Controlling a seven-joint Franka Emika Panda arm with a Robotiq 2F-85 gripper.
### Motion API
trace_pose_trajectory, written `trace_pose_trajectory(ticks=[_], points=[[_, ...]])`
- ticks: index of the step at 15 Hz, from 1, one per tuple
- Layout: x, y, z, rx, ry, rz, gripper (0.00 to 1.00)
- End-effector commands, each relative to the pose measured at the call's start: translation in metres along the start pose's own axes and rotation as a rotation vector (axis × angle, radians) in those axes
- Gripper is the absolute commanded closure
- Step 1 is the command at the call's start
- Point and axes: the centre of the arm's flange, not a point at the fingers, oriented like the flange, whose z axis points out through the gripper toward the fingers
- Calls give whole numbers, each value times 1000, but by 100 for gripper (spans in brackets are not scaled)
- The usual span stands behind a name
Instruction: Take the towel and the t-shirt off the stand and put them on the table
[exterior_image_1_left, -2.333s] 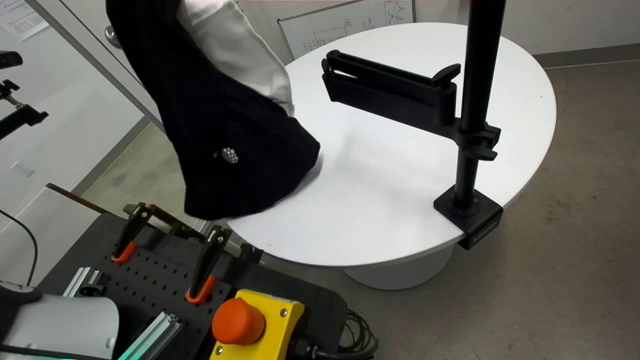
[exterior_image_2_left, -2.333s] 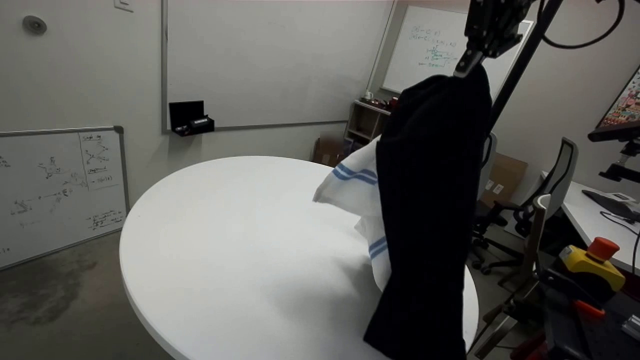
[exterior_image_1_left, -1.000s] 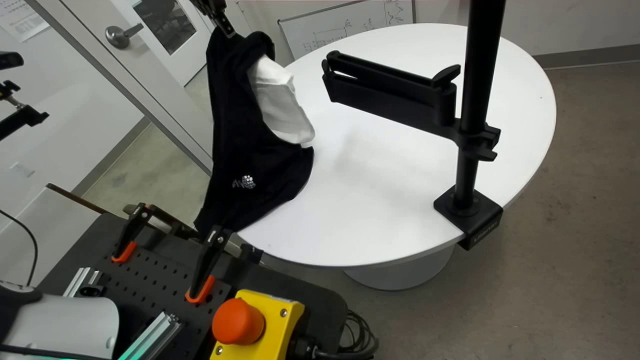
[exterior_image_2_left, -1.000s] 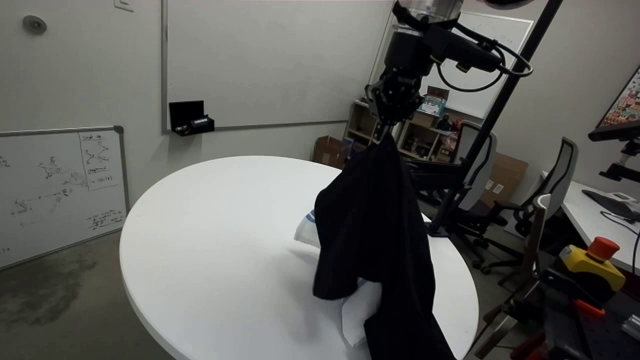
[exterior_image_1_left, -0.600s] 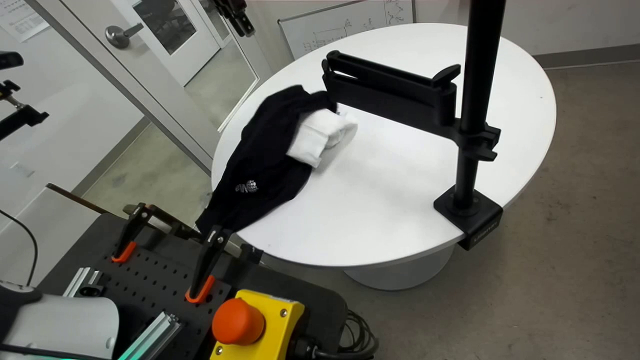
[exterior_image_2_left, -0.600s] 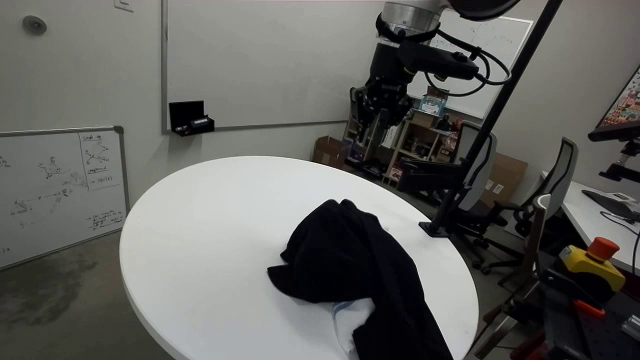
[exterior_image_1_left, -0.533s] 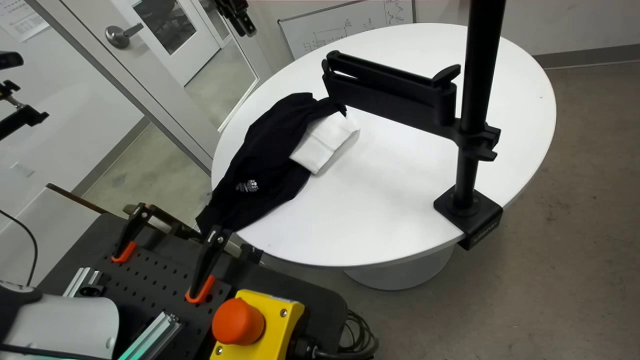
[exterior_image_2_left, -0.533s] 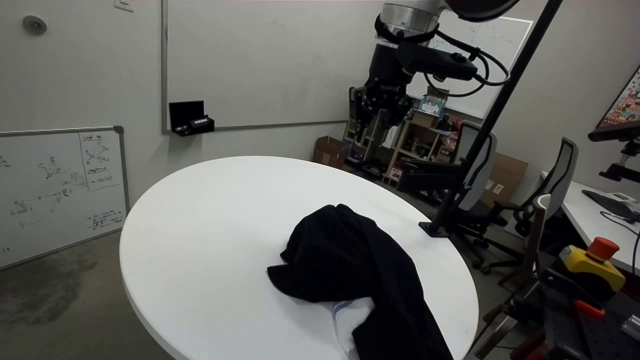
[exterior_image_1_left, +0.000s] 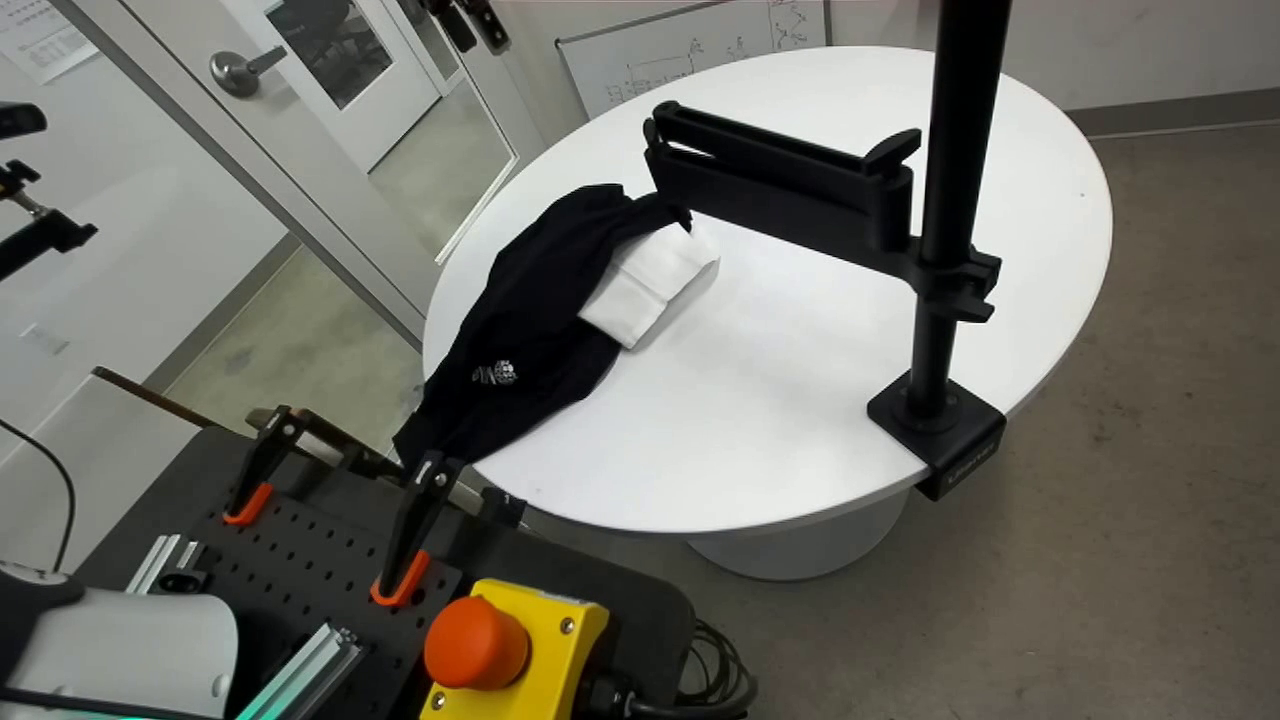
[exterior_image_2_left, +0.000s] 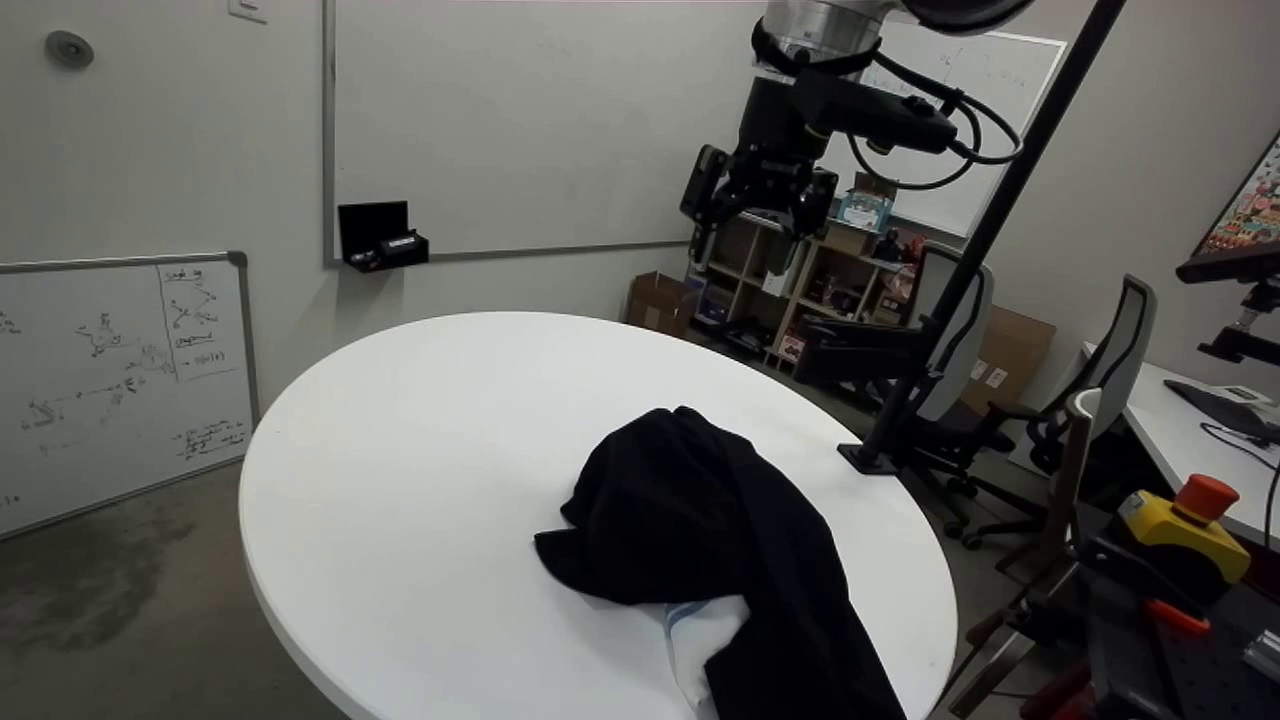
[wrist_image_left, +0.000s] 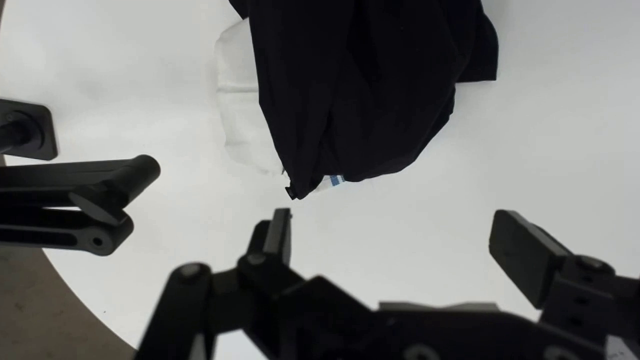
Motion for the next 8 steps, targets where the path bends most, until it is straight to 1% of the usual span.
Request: trace_pose_trajectory(ticks=[1, 2, 5, 8], points=[[-8, 2, -36, 72, 8, -22, 0], [0, -2, -14, 33, 5, -2, 0], [-2, -2, -32, 58, 20, -8, 0], [-4, -1, -32, 58, 18, -9, 0]])
